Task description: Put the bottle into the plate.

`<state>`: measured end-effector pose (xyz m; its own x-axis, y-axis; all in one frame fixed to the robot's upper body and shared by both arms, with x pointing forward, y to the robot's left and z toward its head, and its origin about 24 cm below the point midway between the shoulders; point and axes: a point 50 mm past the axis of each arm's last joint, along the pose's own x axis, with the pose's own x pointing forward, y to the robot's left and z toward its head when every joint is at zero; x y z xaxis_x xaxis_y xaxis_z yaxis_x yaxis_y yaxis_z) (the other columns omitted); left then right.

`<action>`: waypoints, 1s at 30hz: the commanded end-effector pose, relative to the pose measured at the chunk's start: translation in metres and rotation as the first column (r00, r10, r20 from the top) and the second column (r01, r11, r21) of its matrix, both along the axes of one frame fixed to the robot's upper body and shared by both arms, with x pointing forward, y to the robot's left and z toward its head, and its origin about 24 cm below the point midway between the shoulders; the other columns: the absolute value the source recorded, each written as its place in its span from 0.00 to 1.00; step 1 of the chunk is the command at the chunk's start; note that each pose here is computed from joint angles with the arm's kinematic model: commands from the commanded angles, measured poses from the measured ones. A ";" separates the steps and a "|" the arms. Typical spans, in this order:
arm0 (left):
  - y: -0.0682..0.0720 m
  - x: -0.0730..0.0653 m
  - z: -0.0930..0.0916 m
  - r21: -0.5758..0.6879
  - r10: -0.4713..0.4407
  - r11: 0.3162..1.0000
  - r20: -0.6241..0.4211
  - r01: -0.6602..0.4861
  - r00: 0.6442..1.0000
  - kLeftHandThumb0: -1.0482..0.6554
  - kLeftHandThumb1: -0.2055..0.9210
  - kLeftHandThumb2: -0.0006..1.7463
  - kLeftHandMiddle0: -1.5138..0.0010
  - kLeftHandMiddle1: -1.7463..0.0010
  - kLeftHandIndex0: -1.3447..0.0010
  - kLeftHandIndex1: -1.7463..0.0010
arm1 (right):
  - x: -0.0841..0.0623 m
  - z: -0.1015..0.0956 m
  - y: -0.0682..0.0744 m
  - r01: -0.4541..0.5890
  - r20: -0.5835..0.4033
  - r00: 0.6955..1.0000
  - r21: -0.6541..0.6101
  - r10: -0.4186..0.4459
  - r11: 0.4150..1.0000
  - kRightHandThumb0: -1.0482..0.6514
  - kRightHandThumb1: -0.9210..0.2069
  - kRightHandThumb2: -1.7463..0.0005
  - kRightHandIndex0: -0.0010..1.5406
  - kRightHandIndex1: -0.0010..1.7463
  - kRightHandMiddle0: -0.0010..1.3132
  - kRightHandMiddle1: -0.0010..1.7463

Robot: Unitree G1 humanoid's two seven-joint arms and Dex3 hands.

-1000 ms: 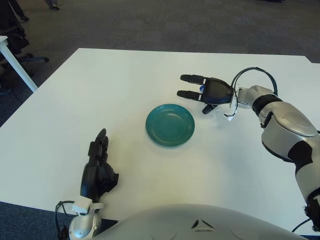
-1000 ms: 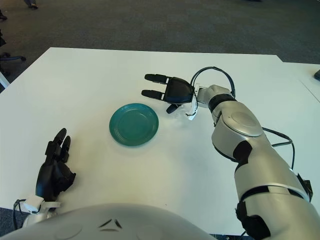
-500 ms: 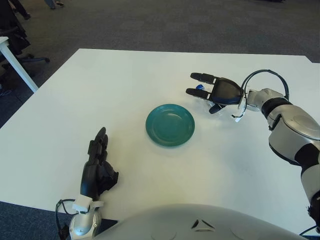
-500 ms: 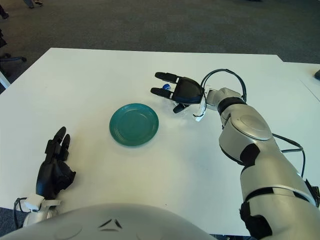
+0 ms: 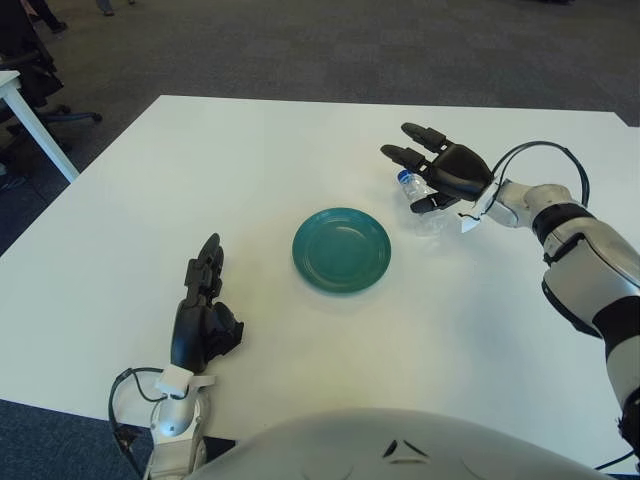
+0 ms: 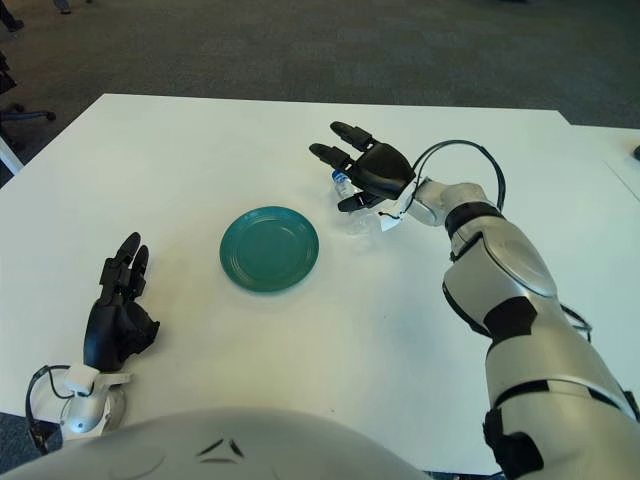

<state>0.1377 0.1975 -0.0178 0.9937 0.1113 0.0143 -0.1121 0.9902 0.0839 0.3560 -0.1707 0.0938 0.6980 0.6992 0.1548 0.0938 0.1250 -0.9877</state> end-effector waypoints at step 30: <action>-0.004 0.043 -0.018 -0.063 -0.092 0.994 -0.078 0.087 0.993 0.08 1.00 0.61 0.86 0.99 1.00 0.74 | -0.044 -0.047 0.021 0.534 -0.400 0.845 0.604 -0.355 0.591 0.02 0.00 0.74 0.11 0.01 0.00 0.24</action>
<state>0.1464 0.2019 -0.0240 0.9974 0.0692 -0.0184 -0.0682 0.9964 0.0500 0.3157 -0.1414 0.0455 0.9586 0.1133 0.2613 0.0987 0.7286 -0.6778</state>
